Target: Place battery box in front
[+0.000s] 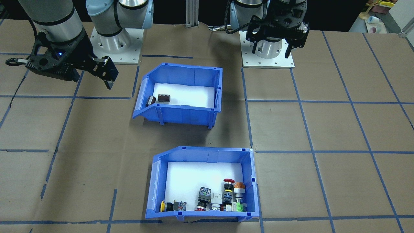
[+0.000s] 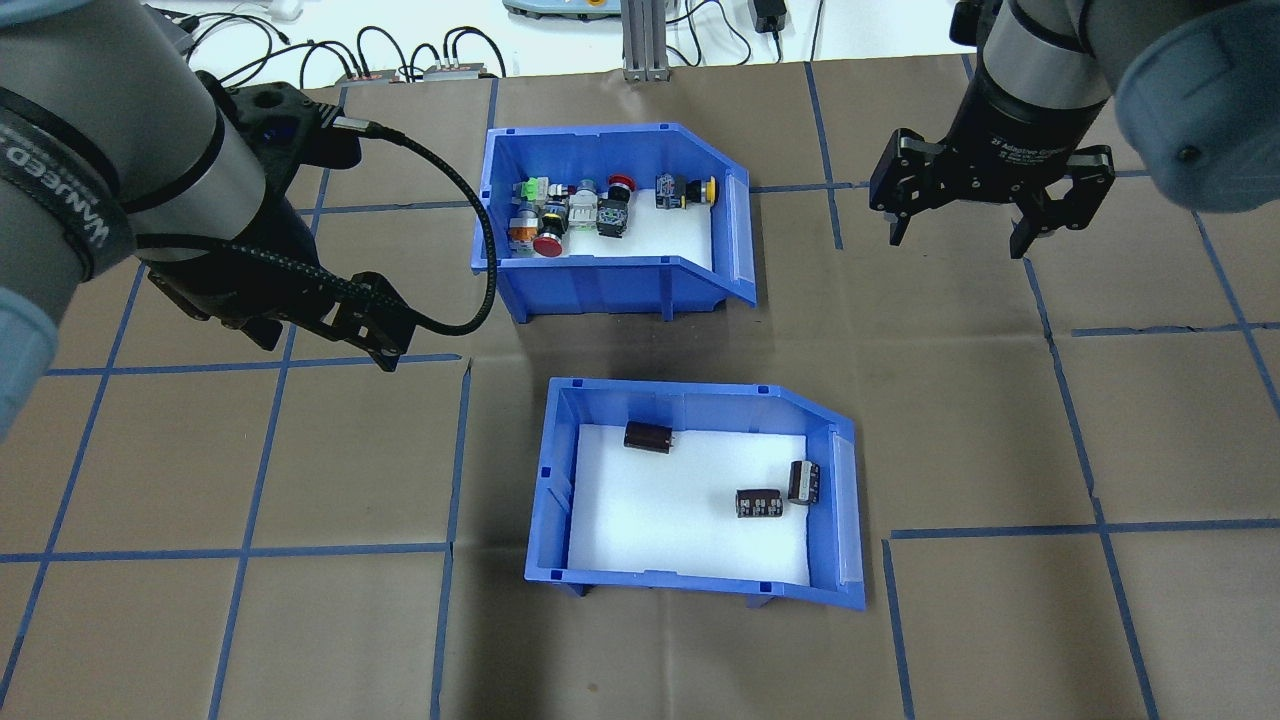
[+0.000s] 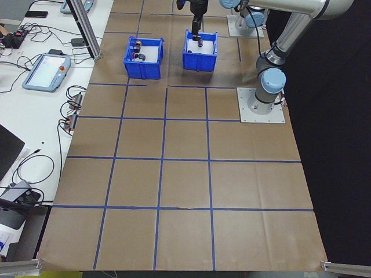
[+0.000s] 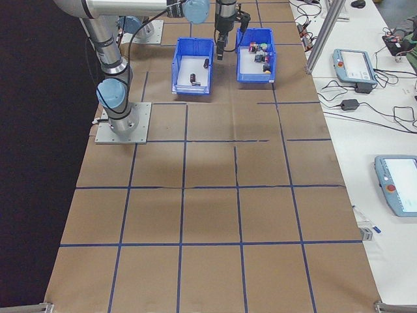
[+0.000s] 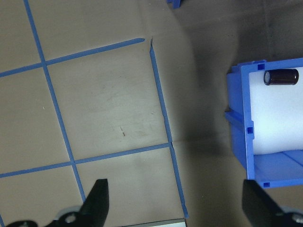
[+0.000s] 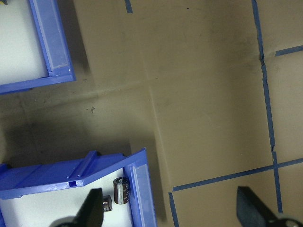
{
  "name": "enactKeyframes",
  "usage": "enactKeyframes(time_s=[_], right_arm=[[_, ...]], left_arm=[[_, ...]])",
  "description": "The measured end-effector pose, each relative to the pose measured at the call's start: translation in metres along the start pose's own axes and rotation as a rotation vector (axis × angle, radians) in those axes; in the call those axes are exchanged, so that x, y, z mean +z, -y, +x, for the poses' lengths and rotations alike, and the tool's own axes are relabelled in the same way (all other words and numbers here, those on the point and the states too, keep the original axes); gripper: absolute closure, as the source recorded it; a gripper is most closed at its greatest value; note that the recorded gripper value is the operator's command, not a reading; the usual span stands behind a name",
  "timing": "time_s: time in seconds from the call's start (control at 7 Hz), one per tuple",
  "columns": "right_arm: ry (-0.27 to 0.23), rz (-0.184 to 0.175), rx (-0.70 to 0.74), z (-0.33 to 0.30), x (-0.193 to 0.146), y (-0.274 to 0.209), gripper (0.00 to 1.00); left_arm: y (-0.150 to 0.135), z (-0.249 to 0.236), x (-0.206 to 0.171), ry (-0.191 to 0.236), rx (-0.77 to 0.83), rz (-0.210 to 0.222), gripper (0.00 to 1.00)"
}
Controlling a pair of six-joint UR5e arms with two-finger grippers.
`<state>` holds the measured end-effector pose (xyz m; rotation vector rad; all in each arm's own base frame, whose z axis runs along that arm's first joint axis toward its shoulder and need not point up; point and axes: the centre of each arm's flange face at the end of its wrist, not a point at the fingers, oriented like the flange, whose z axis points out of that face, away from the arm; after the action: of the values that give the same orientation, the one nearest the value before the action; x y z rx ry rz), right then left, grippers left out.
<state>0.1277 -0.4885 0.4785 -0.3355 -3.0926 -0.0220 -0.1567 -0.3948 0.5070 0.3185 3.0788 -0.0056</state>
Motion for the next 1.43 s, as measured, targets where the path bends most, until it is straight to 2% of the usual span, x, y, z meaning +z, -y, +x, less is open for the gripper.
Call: enactKeyframes(time_s=[1.0,1.43], right_arm=[[-0.003,-0.002,0.001,0.001,0.000,0.000,0.00],[-0.005,-0.010,-0.109,-0.002,0.005,0.016,0.00]], left_arm=[[-0.002,0.001,0.012,-0.004,0.001,-0.016,0.01],[-0.004,0.003,0.017,-0.011,-0.026,-0.026,0.01]])
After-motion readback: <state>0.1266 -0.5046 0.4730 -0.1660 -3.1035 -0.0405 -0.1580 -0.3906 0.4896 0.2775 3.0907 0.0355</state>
